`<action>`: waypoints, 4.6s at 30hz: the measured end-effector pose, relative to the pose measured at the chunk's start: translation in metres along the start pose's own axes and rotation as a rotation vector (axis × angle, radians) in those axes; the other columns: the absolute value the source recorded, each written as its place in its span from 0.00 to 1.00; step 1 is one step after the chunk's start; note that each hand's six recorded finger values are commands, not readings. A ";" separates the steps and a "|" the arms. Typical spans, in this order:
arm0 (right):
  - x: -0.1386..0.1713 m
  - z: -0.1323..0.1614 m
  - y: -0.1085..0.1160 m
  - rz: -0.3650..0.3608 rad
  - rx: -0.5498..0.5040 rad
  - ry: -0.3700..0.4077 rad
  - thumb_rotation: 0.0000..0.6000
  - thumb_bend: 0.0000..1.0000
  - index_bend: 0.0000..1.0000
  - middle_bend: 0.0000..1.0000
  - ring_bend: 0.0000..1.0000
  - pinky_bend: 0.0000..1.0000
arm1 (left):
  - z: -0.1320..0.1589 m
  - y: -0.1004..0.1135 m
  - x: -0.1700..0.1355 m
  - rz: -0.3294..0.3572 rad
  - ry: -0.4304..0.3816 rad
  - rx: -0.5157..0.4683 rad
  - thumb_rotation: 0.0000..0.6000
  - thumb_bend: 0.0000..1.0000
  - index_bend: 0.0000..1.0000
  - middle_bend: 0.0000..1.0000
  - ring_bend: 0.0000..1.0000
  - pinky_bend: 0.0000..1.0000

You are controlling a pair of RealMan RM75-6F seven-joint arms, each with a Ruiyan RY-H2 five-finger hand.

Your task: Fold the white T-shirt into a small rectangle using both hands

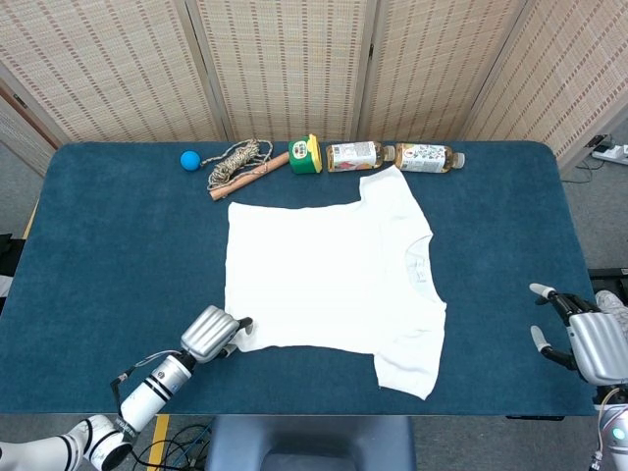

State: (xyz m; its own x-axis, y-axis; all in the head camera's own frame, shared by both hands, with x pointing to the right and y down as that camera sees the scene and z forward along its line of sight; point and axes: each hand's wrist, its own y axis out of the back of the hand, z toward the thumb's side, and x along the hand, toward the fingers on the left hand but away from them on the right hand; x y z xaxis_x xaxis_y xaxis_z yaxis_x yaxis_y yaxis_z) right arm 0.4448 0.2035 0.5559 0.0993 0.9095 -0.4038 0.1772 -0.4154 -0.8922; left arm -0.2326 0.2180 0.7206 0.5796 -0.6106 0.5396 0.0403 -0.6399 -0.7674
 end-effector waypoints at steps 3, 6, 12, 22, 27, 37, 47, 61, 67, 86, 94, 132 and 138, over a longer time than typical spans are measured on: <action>0.000 0.000 0.000 0.001 0.000 0.000 1.00 0.41 0.21 0.38 0.36 0.40 | -0.001 -0.001 0.001 -0.009 0.003 0.002 1.00 0.49 0.51 0.88 0.82 0.93; 0.000 0.000 0.000 0.002 0.002 0.000 1.00 0.41 0.21 0.38 0.37 0.40 | -0.003 -0.002 0.002 -0.015 0.013 0.009 1.00 0.56 0.52 0.89 0.83 0.93; -0.001 0.003 -0.001 0.008 0.005 0.019 1.00 0.41 0.22 0.39 0.37 0.40 | -0.004 -0.002 0.003 -0.015 0.024 0.019 1.00 0.58 0.58 0.89 0.83 0.94; -0.004 0.035 -0.017 0.031 0.057 0.171 1.00 0.34 0.32 0.53 0.53 0.50 | 0.005 0.003 -0.002 -0.016 0.018 -0.050 1.00 0.58 0.60 0.89 0.83 0.94; -0.012 0.049 -0.038 0.044 0.178 0.270 1.00 0.21 0.40 0.72 0.74 0.77 | 0.005 0.005 -0.001 -0.019 0.027 -0.076 1.00 0.58 0.60 0.89 0.83 0.94; -0.031 0.073 -0.110 0.180 0.250 0.384 1.00 0.10 0.45 0.87 0.91 0.96 | 0.002 0.003 -0.004 -0.026 0.048 -0.101 1.00 0.58 0.60 0.89 0.83 0.94; -0.035 0.072 -0.151 0.293 0.284 0.414 1.00 0.10 0.45 0.88 0.91 0.97 | -0.001 0.000 -0.007 -0.029 0.064 -0.116 1.00 0.58 0.60 0.89 0.83 0.94; -0.047 0.071 -0.168 0.321 0.297 0.425 1.00 0.15 0.48 0.88 0.92 0.98 | -0.002 0.001 -0.006 -0.026 0.076 -0.131 1.00 0.58 0.60 0.89 0.83 0.94; -0.053 0.076 -0.170 0.317 0.293 0.434 1.00 0.20 0.49 0.88 0.92 0.98 | -0.005 0.001 -0.006 -0.024 0.083 -0.131 1.00 0.58 0.60 0.89 0.83 0.94; -0.045 0.075 -0.177 0.360 0.301 0.450 1.00 0.41 0.59 0.90 0.93 0.99 | -0.003 0.001 -0.012 -0.029 0.073 -0.147 1.00 0.58 0.60 0.89 0.83 0.94; -0.046 0.073 -0.176 0.350 0.302 0.441 1.00 0.48 0.70 0.91 0.93 0.99 | -0.003 0.005 -0.013 -0.014 0.077 -0.168 1.00 0.58 0.60 0.89 0.83 0.94; 0.011 0.134 -0.080 0.281 0.130 0.613 1.00 0.61 0.84 0.96 0.95 1.00 | -0.071 0.046 -0.165 0.044 0.235 -0.361 1.00 0.58 0.61 0.89 0.83 0.94; 0.044 0.110 -0.066 0.351 0.142 0.565 1.00 0.60 0.85 0.96 0.95 1.00 | -0.049 0.044 -0.198 0.011 0.225 -0.400 1.00 0.58 0.61 0.89 0.83 0.94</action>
State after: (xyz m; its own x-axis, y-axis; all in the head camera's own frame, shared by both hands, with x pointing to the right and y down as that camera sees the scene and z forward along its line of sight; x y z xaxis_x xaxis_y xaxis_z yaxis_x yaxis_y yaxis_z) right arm 0.3298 0.2729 0.5752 0.6307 0.5563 -0.5411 -0.0854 -0.6433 -0.7608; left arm -0.3856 0.2878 0.5966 0.3854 -0.6764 0.6277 -0.3080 -0.7355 -0.6034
